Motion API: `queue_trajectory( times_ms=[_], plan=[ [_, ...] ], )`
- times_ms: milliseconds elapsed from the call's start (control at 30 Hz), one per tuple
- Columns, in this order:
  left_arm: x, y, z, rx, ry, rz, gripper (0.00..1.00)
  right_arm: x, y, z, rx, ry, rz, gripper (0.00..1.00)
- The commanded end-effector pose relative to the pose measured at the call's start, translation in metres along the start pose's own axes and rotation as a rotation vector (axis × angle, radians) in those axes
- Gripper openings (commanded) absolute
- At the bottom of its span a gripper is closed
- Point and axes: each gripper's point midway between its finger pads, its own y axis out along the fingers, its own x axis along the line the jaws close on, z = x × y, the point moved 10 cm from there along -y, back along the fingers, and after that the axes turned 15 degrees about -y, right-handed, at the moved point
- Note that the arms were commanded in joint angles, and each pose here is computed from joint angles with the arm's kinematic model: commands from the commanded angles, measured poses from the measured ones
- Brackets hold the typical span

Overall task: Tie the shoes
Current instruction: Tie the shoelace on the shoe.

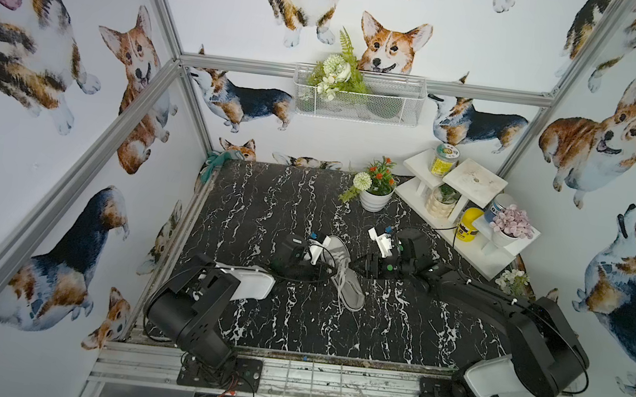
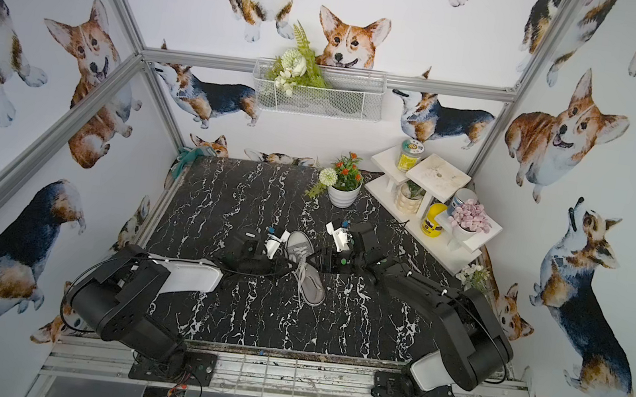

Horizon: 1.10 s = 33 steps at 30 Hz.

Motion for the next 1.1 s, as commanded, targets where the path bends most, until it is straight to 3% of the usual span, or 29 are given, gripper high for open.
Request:
queue_trajectory(
  times_ms=[0, 167, 433, 667, 1067],
  plan=[
    [-0.003, 0.0, -0.004, -0.011, 0.022, 0.007, 0.0, -0.013, 0.011, -0.008, -0.003, 0.011, 0.1, 0.61],
    [-0.002, -0.001, -0.003, -0.007, 0.023, 0.007, 0.0, -0.024, 0.033, -0.008, 0.027, 0.018, 0.106, 0.67],
    [-0.003, 0.0, -0.003, -0.006, 0.022, 0.011, 0.0, -0.022, 0.052, -0.005, 0.051, 0.013, 0.068, 0.64],
    [-0.003, -0.001, -0.002, -0.007, 0.021, 0.012, 0.0, -0.021, 0.057, -0.002, 0.061, 0.008, 0.076, 0.39],
    [-0.002, 0.0, -0.002, -0.004, 0.021, 0.009, 0.0, -0.02, 0.052, -0.009, 0.047, -0.015, 0.116, 0.08]
  ],
)
